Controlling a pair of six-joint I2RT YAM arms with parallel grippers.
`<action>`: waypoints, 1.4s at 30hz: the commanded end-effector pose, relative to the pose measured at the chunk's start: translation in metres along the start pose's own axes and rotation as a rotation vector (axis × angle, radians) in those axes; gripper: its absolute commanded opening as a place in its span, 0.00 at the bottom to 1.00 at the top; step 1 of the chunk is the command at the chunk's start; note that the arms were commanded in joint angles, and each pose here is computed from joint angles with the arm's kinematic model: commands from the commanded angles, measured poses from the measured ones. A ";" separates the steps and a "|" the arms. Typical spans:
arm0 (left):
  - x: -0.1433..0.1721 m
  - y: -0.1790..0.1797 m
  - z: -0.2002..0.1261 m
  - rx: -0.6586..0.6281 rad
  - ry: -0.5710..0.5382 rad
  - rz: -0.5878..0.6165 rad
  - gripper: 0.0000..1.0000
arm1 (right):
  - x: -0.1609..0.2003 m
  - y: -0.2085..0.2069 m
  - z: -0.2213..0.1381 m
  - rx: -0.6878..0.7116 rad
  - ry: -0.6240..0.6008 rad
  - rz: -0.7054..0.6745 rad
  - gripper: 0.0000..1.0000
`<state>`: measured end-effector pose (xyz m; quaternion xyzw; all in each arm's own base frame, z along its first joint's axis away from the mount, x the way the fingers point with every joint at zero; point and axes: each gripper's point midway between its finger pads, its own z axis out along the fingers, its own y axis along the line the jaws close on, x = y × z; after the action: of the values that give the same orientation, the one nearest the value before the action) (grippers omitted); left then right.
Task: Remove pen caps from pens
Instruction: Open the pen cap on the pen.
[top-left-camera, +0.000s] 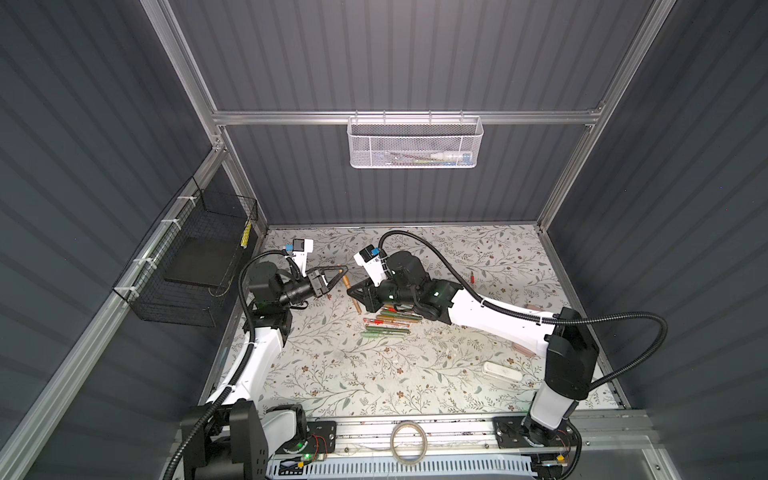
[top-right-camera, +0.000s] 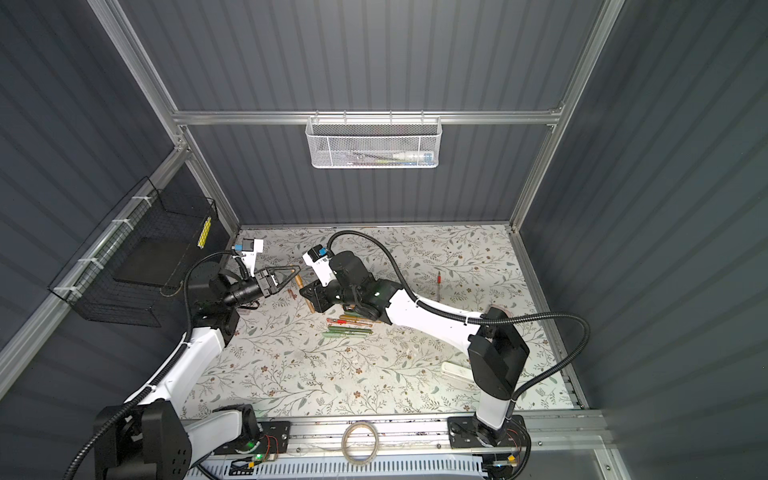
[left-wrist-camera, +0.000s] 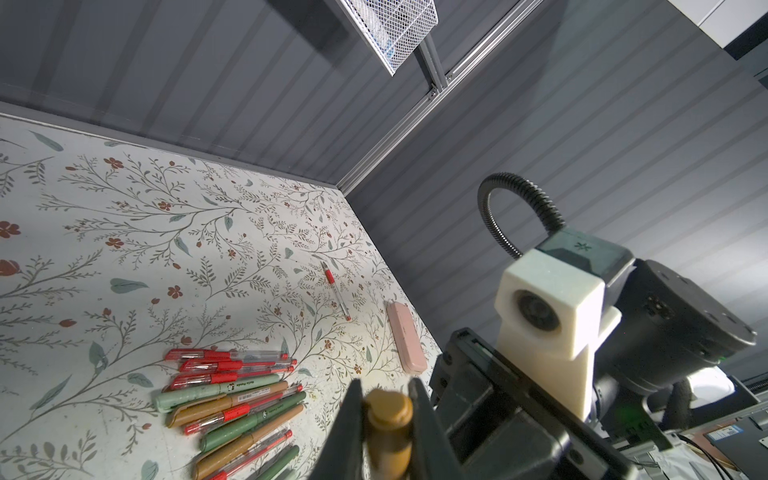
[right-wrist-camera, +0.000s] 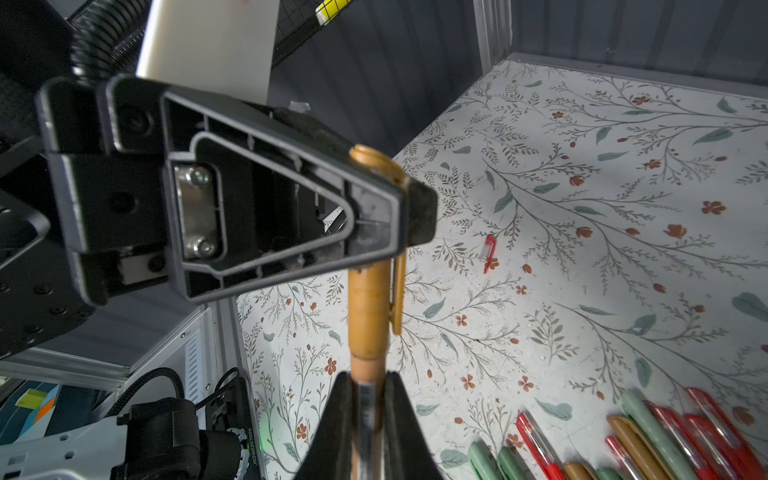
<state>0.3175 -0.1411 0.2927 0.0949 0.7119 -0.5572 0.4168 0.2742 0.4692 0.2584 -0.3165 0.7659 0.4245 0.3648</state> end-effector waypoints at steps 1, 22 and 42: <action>0.004 0.001 0.001 0.009 0.008 0.003 0.07 | -0.014 0.009 0.004 -0.036 -0.034 -0.019 0.05; 0.005 0.002 0.000 0.002 0.011 0.007 0.28 | 0.004 -0.004 0.020 -0.021 0.002 0.020 0.00; 0.008 0.008 0.001 -0.012 0.012 -0.008 0.37 | -0.005 -0.004 0.029 -0.011 0.015 0.027 0.00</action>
<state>0.3181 -0.1403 0.2836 0.0875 0.7177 -0.5540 0.4127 0.2916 0.4908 0.2519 -0.3063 0.7692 0.4297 0.3603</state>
